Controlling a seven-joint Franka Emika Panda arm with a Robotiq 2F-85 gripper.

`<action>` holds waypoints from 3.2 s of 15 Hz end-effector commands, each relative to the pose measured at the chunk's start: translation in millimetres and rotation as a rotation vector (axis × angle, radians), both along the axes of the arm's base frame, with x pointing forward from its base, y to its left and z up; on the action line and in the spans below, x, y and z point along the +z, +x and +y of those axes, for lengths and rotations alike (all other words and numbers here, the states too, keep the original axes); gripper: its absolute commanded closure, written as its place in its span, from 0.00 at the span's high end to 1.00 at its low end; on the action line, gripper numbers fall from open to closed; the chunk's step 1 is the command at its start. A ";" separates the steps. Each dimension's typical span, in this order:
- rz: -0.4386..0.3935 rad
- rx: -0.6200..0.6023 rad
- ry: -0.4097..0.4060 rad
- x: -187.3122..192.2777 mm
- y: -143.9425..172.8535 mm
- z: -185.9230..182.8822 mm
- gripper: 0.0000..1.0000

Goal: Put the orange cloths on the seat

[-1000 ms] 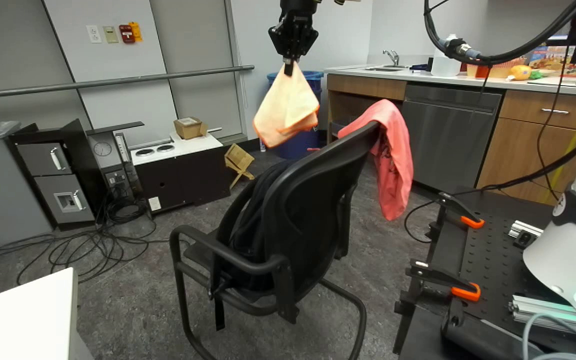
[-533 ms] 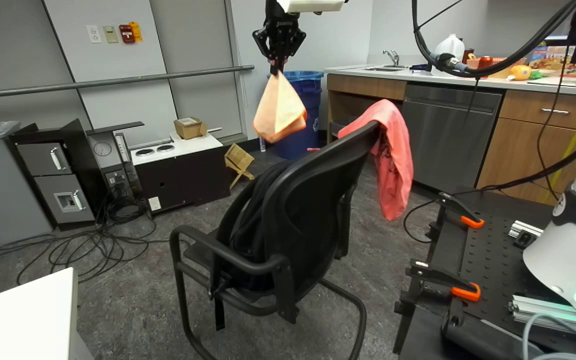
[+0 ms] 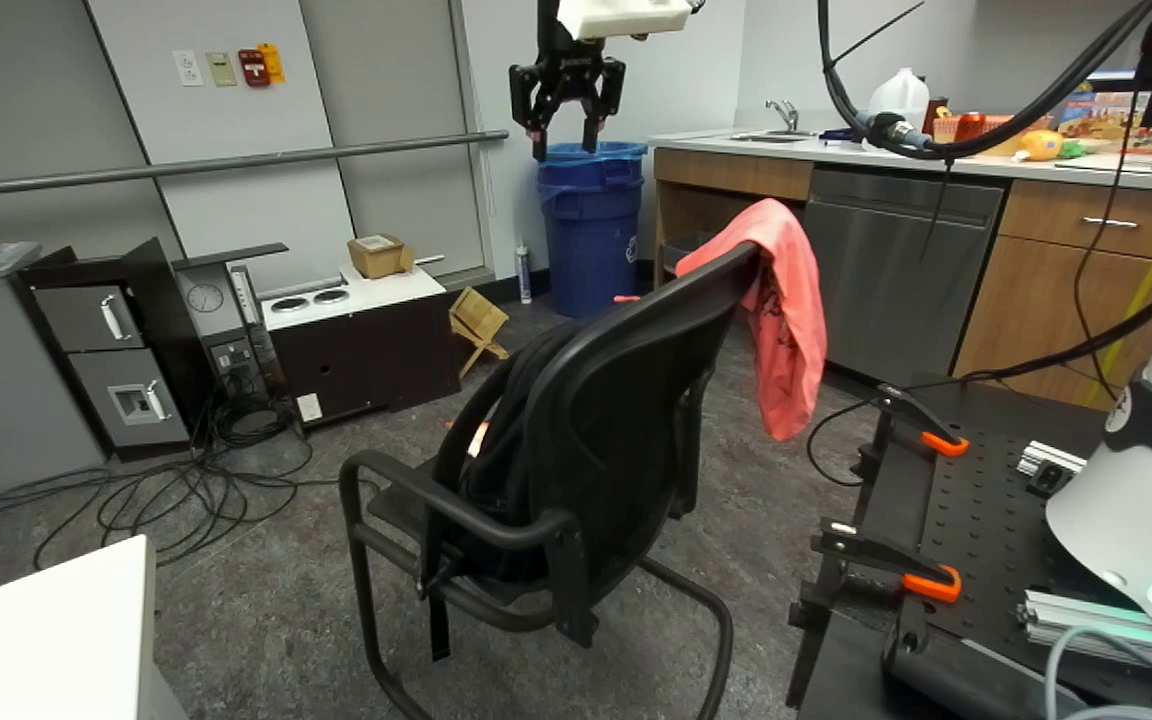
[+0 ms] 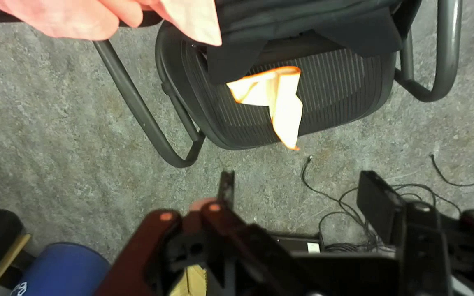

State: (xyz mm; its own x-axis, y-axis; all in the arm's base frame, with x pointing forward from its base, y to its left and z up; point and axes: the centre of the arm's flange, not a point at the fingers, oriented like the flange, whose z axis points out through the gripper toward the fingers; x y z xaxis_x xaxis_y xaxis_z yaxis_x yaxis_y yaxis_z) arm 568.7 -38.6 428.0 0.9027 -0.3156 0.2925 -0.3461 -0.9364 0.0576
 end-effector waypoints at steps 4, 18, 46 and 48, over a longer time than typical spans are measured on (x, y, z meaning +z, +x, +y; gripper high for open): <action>0.257 0.126 -0.020 26.0 -48.9 -22.3 1.00; 0.483 0.288 0.022 -12.7 -116.0 -115.3 1.00; 0.564 0.353 0.051 -72.4 -146.7 -137.1 0.05; 0.540 0.349 0.045 -63.2 -141.6 -135.0 0.00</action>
State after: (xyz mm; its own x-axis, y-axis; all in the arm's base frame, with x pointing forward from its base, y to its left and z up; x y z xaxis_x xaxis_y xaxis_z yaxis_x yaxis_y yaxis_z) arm 420.8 -173.2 351.5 0.9597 0.0051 -0.2811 0.0315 -0.9955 0.0896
